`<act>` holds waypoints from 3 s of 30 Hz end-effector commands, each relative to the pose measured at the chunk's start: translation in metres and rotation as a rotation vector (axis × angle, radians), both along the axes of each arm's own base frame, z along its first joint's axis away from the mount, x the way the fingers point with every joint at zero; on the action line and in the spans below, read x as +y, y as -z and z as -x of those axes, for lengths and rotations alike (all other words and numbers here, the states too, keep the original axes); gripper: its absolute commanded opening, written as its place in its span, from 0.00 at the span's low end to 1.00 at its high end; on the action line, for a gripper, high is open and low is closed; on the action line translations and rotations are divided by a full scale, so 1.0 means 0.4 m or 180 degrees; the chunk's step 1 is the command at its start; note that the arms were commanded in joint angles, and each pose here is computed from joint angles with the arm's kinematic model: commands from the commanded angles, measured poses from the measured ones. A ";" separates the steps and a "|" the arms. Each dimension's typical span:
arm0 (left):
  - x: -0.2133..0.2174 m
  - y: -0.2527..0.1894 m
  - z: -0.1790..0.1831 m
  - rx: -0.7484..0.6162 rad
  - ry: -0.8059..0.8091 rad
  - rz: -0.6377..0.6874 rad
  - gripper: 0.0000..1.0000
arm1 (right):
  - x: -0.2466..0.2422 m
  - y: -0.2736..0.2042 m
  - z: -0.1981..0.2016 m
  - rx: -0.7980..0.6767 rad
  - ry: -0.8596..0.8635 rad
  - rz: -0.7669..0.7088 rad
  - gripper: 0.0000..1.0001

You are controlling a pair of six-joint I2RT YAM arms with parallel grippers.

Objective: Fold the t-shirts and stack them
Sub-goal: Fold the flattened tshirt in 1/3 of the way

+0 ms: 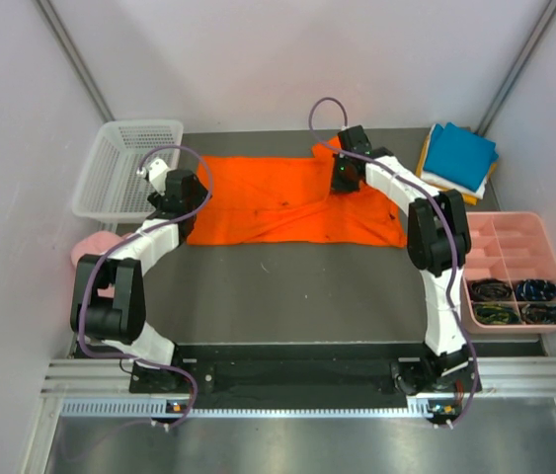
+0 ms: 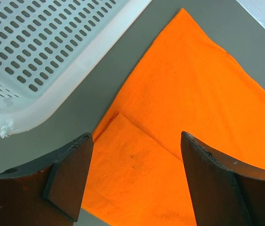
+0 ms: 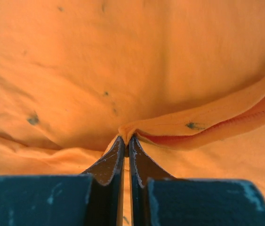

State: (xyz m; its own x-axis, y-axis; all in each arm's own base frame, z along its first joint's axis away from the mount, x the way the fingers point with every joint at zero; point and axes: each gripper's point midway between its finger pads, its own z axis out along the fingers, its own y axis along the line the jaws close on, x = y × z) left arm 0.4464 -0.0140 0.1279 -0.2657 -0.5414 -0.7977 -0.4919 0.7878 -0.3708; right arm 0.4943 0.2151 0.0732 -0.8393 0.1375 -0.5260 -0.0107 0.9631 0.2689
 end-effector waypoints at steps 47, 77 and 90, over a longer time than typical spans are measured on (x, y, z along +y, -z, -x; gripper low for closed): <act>-0.066 -0.003 0.134 0.0030 0.0494 0.0047 0.79 | -0.424 -0.076 0.368 -0.0197 0.1052 0.0819 0.52; -0.058 0.008 0.138 0.0073 0.0467 -0.0009 0.80 | -0.402 0.040 0.328 0.0165 0.0947 0.0543 0.42; -0.036 0.007 0.143 0.0099 0.0365 -0.0105 0.80 | -0.410 0.060 0.321 0.0214 0.0974 0.0605 0.08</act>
